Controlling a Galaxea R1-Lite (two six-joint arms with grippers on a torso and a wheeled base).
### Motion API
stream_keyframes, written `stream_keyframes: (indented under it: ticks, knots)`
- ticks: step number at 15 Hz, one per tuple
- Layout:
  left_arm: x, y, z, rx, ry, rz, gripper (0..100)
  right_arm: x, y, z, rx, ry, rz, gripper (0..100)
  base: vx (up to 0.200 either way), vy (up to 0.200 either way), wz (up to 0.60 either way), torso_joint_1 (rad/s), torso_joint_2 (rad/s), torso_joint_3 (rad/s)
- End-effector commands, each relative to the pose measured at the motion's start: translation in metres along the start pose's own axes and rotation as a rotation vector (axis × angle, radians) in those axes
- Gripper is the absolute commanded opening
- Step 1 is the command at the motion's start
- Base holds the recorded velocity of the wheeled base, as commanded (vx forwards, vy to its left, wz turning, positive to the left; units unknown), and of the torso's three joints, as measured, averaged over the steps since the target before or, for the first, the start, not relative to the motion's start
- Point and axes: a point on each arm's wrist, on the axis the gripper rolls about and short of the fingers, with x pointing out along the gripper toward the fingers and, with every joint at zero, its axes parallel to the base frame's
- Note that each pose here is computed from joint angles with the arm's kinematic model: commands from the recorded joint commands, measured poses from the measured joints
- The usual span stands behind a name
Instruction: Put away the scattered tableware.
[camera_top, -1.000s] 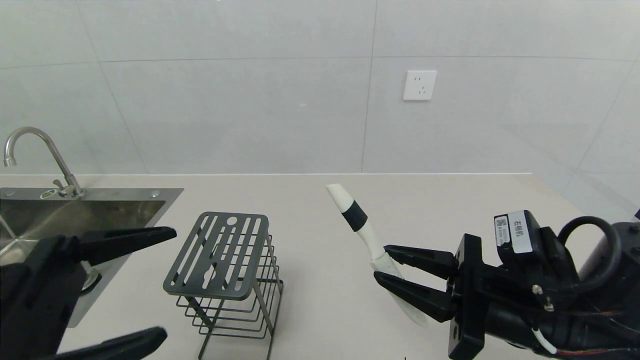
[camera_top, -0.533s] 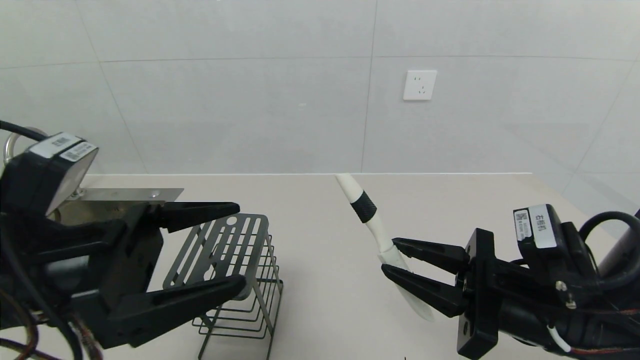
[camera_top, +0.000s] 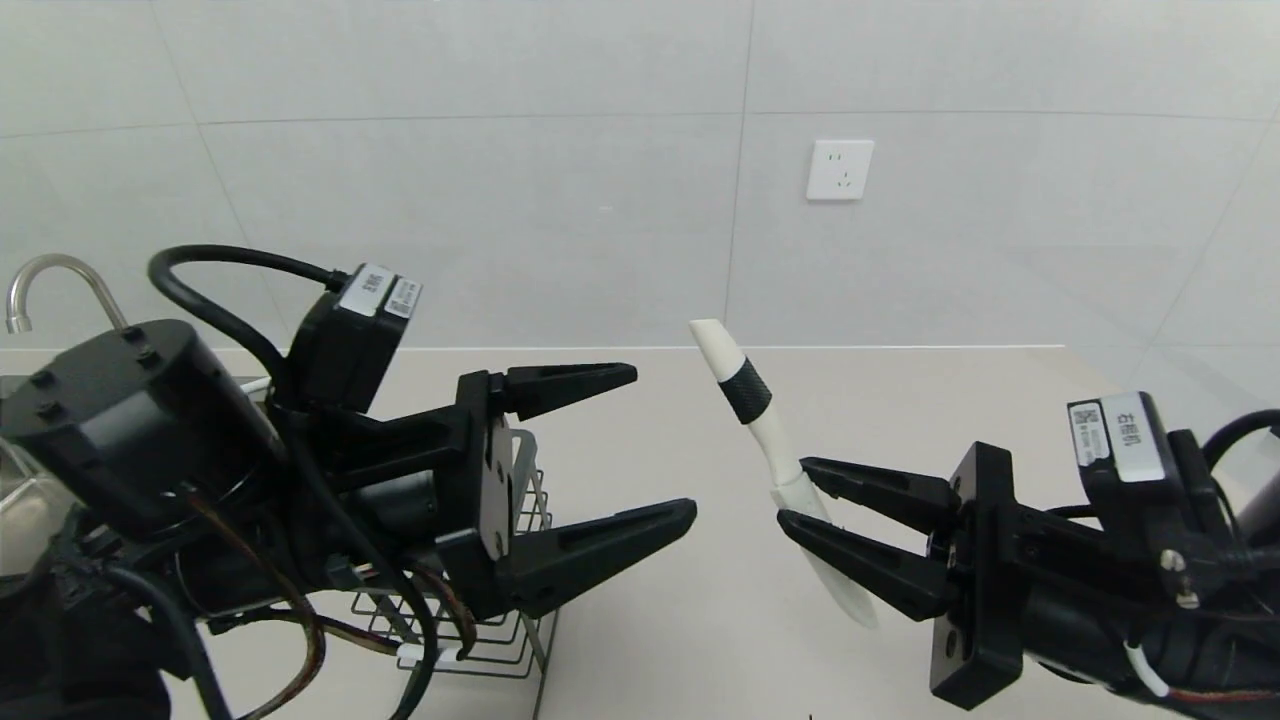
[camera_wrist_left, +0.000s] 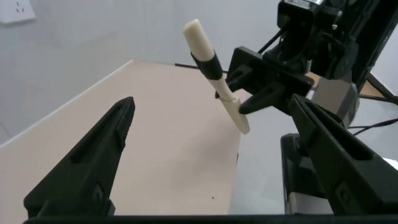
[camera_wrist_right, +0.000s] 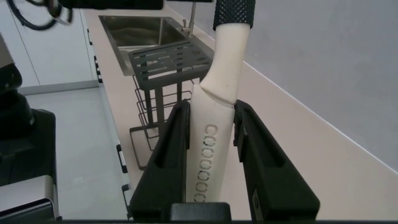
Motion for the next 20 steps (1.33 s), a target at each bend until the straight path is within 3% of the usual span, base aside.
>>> stream_keyframes:
  ticks: [1,4,6,11,13,18,20]
  knots:
    - [0.013,0.004,-0.009,-0.023,0.019,-0.02,100,-0.002,0.0,0.003,-0.006,-0.014,-0.004,0,0.0,0.0,0.0,0.0,0.0,0.0]
    - [0.027,-0.004,-0.004,-0.044,-0.002,-0.074,100,-0.002,-0.001,0.009,-0.016,-0.044,-0.008,0,0.0,0.0,0.0,0.0,0.0,0.0]
    - [0.033,-0.006,0.0,-0.035,-0.021,-0.093,100,-0.004,-0.001,0.01,-0.017,-0.047,-0.011,0,0.0,0.0,0.0,0.0,0.0,0.0]
    - [0.043,-0.001,0.016,-0.012,-0.083,-0.082,100,-0.003,-0.002,0.012,-0.021,-0.058,-0.013,0,0.0,0.0,0.0,0.0,0.0,0.0]
    - [0.051,0.005,0.029,-0.023,-0.131,-0.06,100,-0.003,-0.002,0.015,-0.029,-0.08,-0.016,0,0.0,0.0,0.0,0.0,0.0,0.0]
    - [0.06,0.006,0.026,-0.057,-0.136,-0.074,100,0.007,-0.004,0.022,-0.04,-0.119,-0.009,0,0.0,0.0,0.0,0.0,0.0,0.0]
    - [0.063,0.01,0.023,-0.037,-0.167,-0.073,100,0.016,-0.007,0.022,-0.037,-0.121,-0.001,0,0.0,0.0,0.0,0.0,0.0,0.0]
